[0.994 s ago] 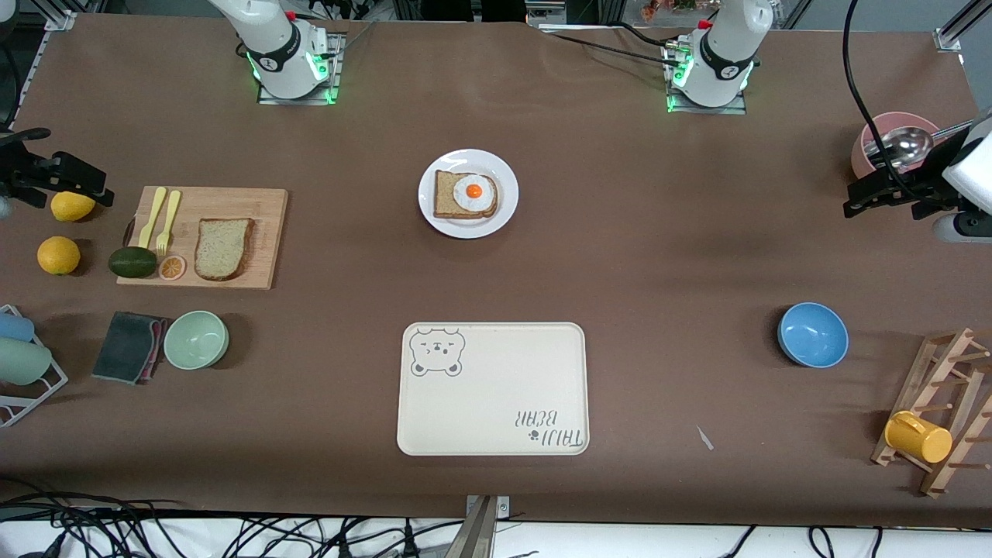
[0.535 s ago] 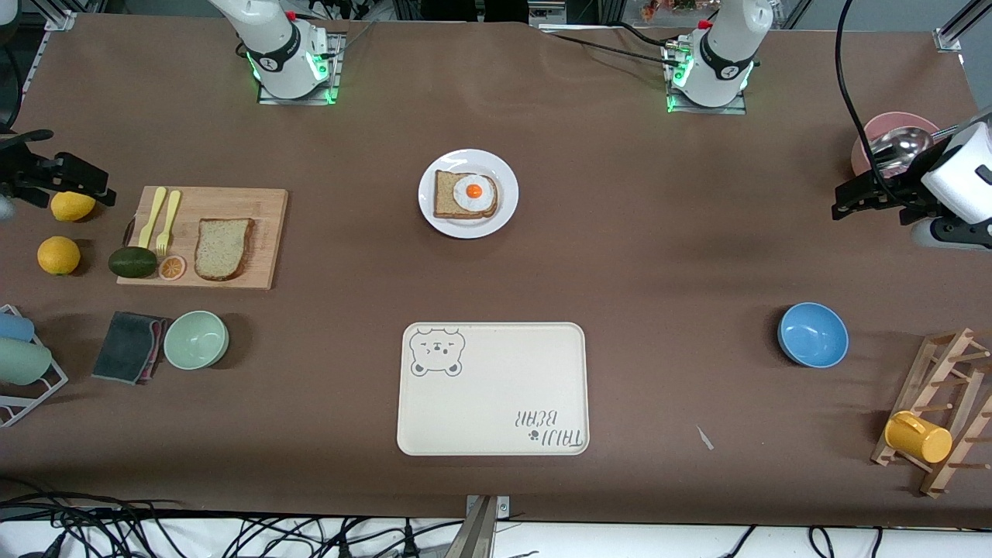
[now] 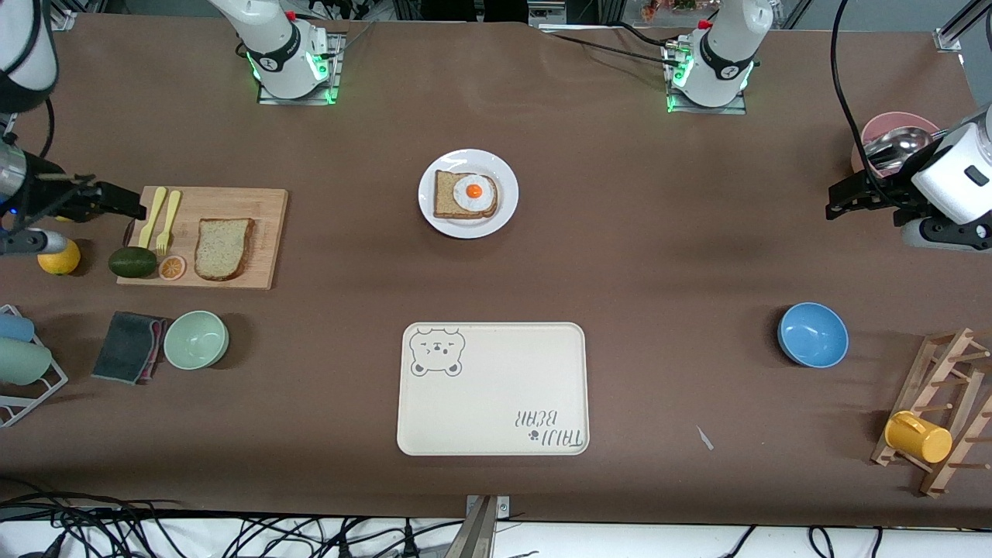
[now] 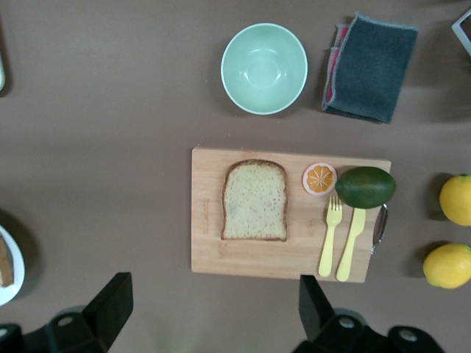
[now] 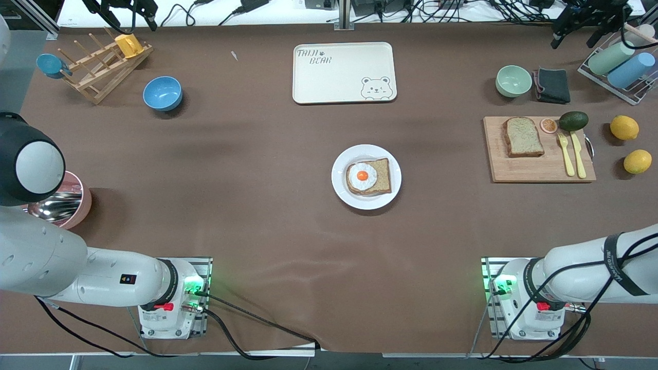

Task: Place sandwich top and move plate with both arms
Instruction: 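Reach the right gripper to the bread slice on the cutting board and grasp it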

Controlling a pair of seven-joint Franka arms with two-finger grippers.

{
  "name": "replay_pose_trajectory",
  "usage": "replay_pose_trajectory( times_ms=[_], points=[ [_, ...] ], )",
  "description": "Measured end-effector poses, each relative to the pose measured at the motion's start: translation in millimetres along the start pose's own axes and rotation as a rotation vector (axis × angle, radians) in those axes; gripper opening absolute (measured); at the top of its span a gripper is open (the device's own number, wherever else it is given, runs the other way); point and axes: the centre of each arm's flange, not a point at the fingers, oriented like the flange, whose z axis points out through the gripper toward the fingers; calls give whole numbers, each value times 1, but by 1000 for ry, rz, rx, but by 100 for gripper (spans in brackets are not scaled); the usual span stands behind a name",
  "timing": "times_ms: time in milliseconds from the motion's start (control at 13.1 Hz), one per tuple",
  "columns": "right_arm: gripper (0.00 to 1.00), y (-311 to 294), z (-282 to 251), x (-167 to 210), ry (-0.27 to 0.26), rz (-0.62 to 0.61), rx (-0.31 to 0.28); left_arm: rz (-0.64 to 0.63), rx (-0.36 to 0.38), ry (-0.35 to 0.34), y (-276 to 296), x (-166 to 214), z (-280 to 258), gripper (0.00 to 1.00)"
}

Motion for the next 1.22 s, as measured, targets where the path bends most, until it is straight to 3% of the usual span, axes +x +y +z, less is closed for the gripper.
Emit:
replay_pose_trajectory(
  times_ms=[153,382,612,841,918,994,1071,1224],
  points=[
    [100,-9,30,18,-14,18,-29,30,0,0,-6,0,0,100],
    [100,-33,93,34,13,80,-102,41,17,-2,-12,-1,0,100],
    [99,-56,165,32,52,178,-187,46,52,-6,-16,-1,0,100],
    [94,-65,217,26,56,273,-274,47,52,-6,-15,-1,0,100],
    [88,-68,231,25,52,300,-291,48,52,-6,-15,-1,0,100],
    [75,-70,243,27,53,321,-306,47,52,-6,-15,-1,0,100],
    [75,-71,253,28,55,335,-316,46,52,-6,-16,-1,0,100],
    [64,-73,271,31,59,351,-321,44,51,-6,-17,-1,0,100]
  ],
)
